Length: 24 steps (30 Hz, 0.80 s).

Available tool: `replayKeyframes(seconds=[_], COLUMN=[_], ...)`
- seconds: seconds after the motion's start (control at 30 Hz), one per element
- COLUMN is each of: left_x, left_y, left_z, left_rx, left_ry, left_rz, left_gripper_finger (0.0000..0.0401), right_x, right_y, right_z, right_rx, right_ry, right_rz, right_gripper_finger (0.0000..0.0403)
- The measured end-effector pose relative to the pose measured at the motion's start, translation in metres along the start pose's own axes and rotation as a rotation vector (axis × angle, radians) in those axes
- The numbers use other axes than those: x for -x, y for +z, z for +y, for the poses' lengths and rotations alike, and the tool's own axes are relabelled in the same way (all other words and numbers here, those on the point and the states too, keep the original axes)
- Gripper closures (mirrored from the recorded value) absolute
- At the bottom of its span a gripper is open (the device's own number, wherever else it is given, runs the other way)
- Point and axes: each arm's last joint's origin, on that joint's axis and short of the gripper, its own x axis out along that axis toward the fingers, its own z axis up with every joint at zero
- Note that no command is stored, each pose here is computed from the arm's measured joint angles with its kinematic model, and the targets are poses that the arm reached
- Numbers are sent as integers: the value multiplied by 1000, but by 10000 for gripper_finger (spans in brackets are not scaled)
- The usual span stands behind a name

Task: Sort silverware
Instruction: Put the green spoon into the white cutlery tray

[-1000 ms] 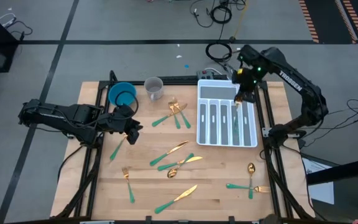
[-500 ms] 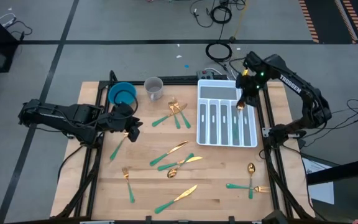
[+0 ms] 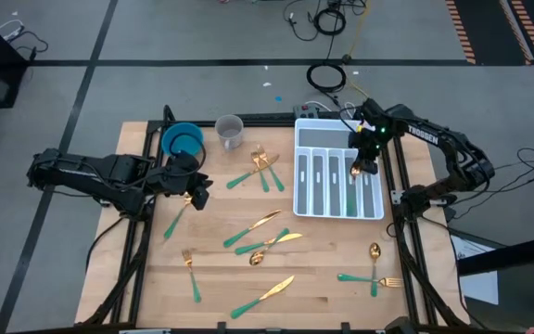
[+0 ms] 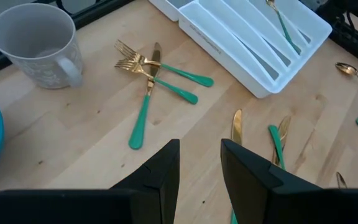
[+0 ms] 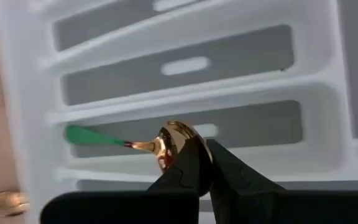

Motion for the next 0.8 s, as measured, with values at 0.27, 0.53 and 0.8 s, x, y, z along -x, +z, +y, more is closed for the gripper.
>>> replayKeyframes(seconds=[0.27, 0.53, 0.8], left_x=[-2, -12, -20], left_y=[0, -2, -4], left_z=[-1, -6, -10], left_rx=[-4, -21, -35], left_ry=[10, 34, 49], left_rz=[2, 28, 57], left_gripper_finger=[278, 278, 278], right_x=[-7, -6, -6], right_y=[1, 5, 5], right_z=[-7, -13, -12], right_rx=[-14, 8, 11], right_ry=[-111, -203, -215], right_rz=[0, -1, 20], right_gripper_finger=[401, 353, 303])
